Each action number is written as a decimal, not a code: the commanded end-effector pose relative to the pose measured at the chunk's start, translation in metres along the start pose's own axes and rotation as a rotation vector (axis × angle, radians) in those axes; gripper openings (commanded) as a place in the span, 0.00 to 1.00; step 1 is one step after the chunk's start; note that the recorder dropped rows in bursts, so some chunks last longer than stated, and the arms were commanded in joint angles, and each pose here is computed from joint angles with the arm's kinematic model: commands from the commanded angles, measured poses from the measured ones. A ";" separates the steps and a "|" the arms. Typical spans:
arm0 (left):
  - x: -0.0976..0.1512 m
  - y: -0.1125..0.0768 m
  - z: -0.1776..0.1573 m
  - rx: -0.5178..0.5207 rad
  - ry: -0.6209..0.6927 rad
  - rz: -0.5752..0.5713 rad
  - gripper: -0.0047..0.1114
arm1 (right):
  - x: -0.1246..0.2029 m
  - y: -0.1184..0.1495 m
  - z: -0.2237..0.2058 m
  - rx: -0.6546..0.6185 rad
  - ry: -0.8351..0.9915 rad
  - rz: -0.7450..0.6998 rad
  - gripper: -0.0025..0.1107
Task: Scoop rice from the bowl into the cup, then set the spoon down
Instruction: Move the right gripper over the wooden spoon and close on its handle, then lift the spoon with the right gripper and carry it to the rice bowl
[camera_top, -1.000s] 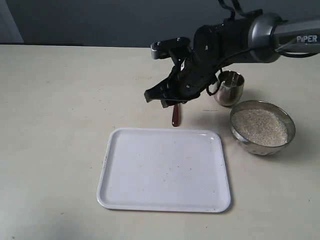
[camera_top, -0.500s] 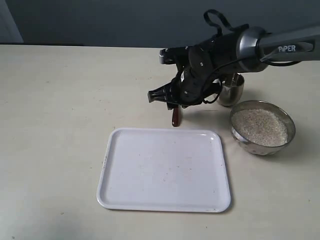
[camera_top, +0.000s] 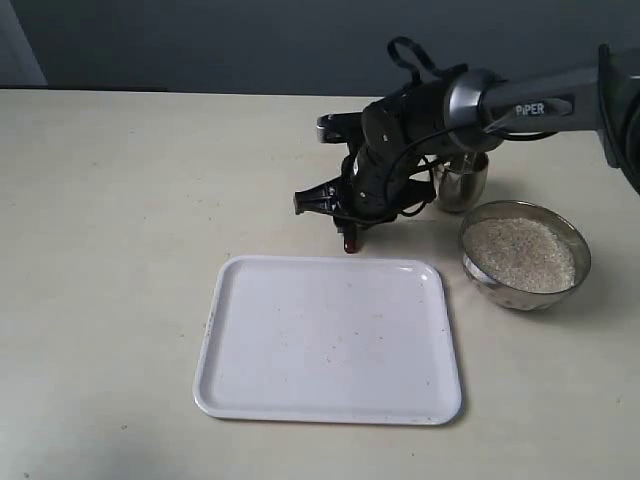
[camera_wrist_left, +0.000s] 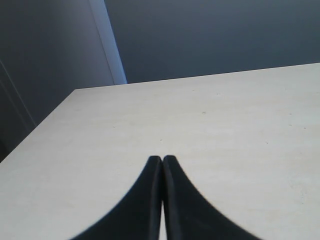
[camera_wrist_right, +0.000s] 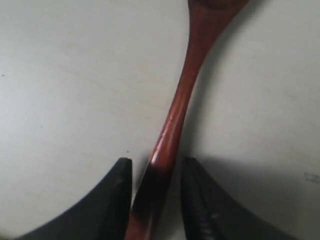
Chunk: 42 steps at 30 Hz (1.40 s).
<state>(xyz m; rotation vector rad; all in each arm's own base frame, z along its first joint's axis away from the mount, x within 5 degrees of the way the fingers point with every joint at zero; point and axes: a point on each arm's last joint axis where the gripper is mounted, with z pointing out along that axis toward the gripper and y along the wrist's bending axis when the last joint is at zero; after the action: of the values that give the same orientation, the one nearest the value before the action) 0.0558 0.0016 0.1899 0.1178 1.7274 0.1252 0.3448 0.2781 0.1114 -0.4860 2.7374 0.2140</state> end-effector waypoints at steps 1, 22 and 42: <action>-0.002 0.000 -0.001 -0.001 -0.008 -0.006 0.04 | 0.003 -0.002 0.008 0.023 0.023 -0.014 0.11; -0.002 0.000 -0.001 -0.001 -0.008 -0.006 0.04 | -0.015 -0.009 -0.060 0.118 -0.053 -0.307 0.01; -0.002 0.000 -0.001 -0.001 -0.008 -0.006 0.04 | 0.018 -0.020 -0.213 0.065 0.145 -0.566 0.01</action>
<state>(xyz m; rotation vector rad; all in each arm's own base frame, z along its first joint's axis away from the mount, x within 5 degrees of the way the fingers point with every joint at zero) 0.0558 0.0016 0.1899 0.1178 1.7274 0.1252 0.2842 0.2208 0.2818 -1.2125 2.5867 -0.0655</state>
